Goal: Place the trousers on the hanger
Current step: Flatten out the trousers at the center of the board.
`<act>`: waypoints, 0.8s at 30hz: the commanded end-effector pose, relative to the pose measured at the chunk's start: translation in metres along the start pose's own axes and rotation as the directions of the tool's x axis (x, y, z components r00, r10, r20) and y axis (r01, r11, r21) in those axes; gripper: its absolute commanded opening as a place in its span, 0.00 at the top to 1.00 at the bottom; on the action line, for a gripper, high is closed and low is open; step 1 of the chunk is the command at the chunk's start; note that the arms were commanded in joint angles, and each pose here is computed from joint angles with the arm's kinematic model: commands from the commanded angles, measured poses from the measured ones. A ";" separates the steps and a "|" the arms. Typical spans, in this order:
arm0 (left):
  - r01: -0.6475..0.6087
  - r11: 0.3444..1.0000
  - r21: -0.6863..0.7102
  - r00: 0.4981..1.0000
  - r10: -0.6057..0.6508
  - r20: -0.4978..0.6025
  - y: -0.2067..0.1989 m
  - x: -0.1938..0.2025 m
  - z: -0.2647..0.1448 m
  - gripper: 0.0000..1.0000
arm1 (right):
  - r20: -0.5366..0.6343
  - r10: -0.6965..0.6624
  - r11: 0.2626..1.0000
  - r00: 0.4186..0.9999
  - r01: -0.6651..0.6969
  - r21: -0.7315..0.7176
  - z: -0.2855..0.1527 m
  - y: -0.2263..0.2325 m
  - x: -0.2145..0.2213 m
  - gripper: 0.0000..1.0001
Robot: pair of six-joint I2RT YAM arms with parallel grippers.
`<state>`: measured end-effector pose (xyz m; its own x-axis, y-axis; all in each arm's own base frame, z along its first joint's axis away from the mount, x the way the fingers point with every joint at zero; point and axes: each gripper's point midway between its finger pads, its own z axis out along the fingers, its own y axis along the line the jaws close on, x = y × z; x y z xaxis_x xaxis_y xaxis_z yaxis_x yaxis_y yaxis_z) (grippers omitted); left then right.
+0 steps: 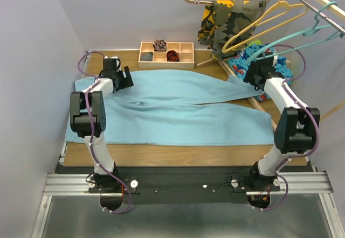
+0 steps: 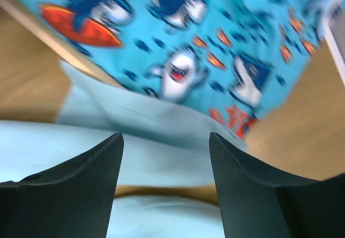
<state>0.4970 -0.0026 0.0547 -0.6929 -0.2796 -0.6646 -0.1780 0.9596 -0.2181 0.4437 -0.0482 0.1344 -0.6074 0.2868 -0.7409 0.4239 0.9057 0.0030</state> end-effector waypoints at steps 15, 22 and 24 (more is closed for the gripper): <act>0.014 1.000 0.009 1.000 -0.014 -0.019 -0.005 0.005 0.007 0.08 | -0.049 -0.219 0.937 0.974 0.197 -0.288 0.065 0.066 0.003 0.23; 0.016 1.000 0.001 0.999 -0.016 -0.032 -0.002 0.010 0.010 0.08 | -0.052 -0.225 0.940 0.973 0.203 -0.273 0.065 0.062 0.006 0.46; 0.016 1.000 0.001 0.999 -0.016 -0.037 -0.002 0.012 0.011 0.08 | -0.049 -0.223 0.942 0.974 0.202 -0.267 0.063 0.061 0.004 0.55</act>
<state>0.4949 -0.0067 0.0448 -0.7084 -0.2891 -0.6439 -0.1861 0.9565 -0.2248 0.5027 -0.0099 0.0745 -0.7413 0.1054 -0.6629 0.1091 0.9934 0.0360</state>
